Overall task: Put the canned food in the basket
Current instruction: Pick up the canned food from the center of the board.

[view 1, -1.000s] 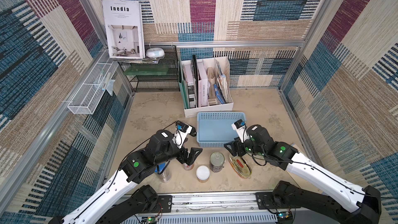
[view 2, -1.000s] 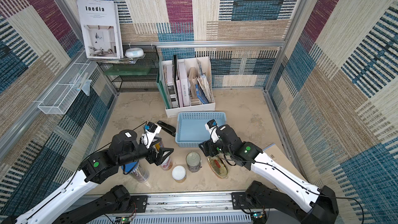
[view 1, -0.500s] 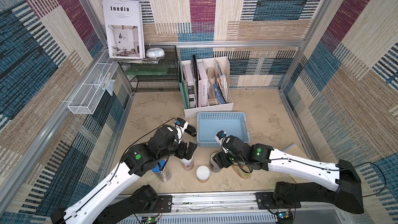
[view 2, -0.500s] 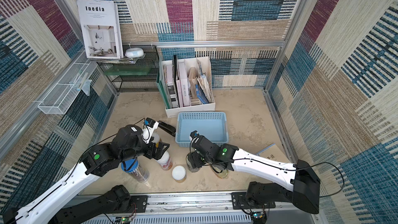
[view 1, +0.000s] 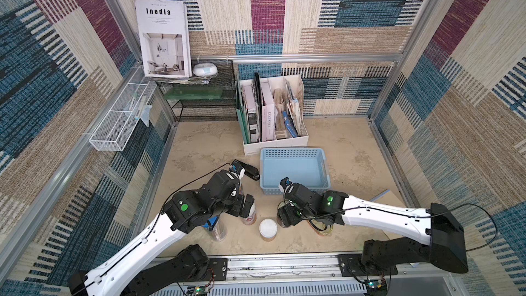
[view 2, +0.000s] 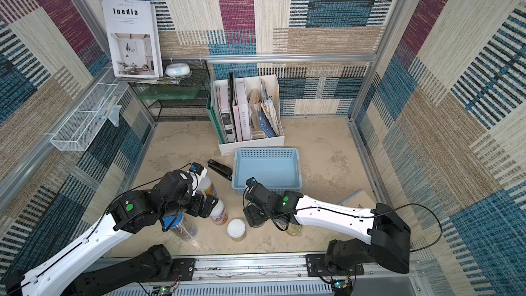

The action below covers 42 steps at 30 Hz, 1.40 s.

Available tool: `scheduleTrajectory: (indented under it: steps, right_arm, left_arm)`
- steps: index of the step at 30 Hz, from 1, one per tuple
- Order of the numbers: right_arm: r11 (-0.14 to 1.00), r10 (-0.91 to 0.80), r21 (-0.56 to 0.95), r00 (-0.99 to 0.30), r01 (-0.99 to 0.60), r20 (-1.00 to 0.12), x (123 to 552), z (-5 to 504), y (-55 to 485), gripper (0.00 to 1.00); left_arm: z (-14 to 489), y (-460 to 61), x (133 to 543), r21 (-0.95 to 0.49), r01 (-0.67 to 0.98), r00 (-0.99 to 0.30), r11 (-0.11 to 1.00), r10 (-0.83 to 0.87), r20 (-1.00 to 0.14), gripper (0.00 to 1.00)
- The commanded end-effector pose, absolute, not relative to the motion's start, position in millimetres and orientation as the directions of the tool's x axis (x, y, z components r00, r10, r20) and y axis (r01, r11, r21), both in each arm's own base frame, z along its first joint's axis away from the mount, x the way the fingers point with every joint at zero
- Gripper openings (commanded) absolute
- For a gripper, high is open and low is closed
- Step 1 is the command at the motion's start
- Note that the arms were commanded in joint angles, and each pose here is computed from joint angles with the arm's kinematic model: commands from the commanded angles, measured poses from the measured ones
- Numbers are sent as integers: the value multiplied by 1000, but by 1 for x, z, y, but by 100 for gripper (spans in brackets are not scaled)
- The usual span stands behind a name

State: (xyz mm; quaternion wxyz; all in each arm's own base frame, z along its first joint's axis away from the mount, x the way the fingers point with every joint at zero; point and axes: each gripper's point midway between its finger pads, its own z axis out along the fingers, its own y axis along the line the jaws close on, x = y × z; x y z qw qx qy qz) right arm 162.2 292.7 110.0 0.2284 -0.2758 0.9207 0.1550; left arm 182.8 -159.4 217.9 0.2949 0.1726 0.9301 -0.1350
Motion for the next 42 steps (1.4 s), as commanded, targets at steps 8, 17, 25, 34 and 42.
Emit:
scheduleTrajectory:
  steps: [8,17,25,34,42]
  right_arm:
    - [829,-458,84,-757,-553,-466,167,93,283,79]
    - [844,-475,29,-770,-536,-426,167,83,274,67]
    - [850,-443,38,-752,-525,-489,173,108,276,46]
    - [830,-421,80,-713,-552,-561,178,154,288,35]
    - [800,-355,132,-639,-586,-682,184,226,297,33]
  left_arm:
    - [202,-155,177,-93,398,-805,913,298,-512,99]
    - [187,-162,168,-105,409,-836,907,325,-442,98]
    - [179,-167,164,-117,415,-848,902,337,-408,97]
    - [170,-171,159,-132,416,-864,900,346,-365,97]
    - [159,-175,157,-128,416,-876,900,359,-320,97]
